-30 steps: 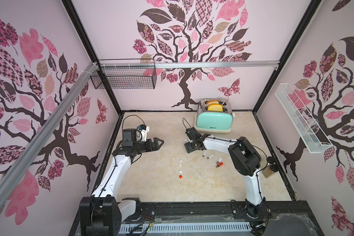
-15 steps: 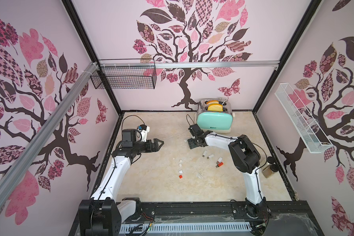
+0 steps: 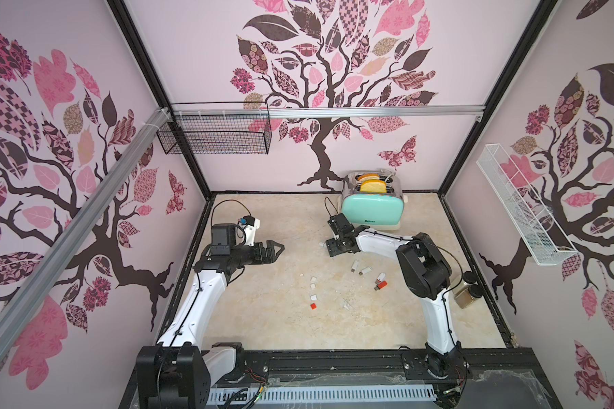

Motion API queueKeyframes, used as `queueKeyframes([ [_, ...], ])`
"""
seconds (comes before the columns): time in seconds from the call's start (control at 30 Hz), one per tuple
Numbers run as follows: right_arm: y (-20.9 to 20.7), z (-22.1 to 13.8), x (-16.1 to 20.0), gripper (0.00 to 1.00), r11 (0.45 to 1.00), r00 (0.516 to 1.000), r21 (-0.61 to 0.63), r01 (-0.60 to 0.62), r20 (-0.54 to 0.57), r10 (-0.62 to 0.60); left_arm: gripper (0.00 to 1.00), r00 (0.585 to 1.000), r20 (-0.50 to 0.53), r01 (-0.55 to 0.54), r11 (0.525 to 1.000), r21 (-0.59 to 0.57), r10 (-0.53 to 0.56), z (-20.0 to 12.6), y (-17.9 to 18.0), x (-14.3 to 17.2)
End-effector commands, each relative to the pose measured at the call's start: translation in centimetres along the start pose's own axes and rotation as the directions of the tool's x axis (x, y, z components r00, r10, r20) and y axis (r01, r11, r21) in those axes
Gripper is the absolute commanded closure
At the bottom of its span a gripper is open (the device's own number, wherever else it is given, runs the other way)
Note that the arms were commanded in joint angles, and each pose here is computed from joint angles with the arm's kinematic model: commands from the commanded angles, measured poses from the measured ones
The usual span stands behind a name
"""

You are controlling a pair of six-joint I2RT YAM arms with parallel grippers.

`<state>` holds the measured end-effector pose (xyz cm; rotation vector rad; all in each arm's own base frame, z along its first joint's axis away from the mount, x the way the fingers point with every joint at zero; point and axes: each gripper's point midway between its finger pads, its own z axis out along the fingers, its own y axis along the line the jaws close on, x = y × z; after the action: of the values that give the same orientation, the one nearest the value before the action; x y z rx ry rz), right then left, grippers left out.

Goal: Close the usb drive cover
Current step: Adjust the USB drive at the center of the board, then pick up the cover from the center of the board.

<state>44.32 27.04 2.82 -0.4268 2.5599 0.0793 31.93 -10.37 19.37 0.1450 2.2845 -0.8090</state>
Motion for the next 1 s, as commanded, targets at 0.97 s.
queueKeyframes([
  [0.97, 9.5, -8.2, 6.6, 0.29, 0.899, 0.937, -0.343, 0.272, -0.12, -0.329, 0.02, 0.999, 0.011, -0.031, 0.999, 0.024, 0.03, -0.3, -0.5, 0.0],
])
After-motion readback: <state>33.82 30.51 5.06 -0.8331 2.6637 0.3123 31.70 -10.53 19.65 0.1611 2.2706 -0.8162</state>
